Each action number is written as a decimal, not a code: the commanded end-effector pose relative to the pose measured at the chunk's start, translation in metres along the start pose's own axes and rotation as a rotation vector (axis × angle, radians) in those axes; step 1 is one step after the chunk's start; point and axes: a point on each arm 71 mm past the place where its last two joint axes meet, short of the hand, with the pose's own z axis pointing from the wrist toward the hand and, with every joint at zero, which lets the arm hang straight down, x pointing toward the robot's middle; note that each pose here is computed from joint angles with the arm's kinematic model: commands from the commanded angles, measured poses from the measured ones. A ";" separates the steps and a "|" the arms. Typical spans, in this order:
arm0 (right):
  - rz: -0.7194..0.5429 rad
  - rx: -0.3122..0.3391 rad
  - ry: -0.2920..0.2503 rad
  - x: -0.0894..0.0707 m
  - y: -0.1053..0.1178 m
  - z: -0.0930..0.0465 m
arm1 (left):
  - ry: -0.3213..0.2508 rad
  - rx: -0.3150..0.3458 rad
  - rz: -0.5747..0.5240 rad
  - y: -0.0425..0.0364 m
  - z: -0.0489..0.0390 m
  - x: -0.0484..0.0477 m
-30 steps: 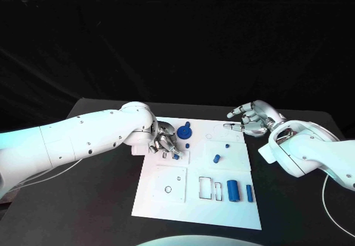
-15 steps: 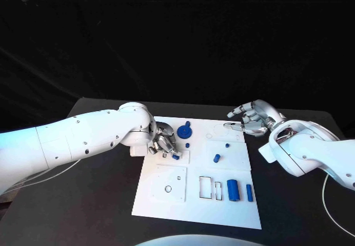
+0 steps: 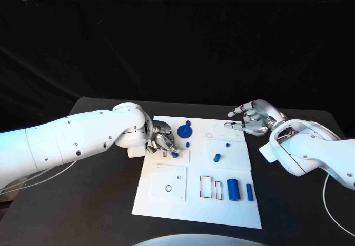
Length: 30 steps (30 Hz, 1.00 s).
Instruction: Assemble the parts on the task board
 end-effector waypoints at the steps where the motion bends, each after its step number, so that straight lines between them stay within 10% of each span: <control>1: -0.008 -0.008 0.000 0.000 0.001 0.000 | -0.082 0.008 0.031 -0.0022 -0.0009 -0.0013; 10: -0.011 -0.011 -0.002 0.001 0.001 0.001 | -0.167 -0.009 0.129 -0.0022 0.0023 0.0040; 30: -0.013 -0.012 -0.003 0.001 0.000 0.001 | -0.165 -0.018 0.181 -0.0036 0.0059 0.0106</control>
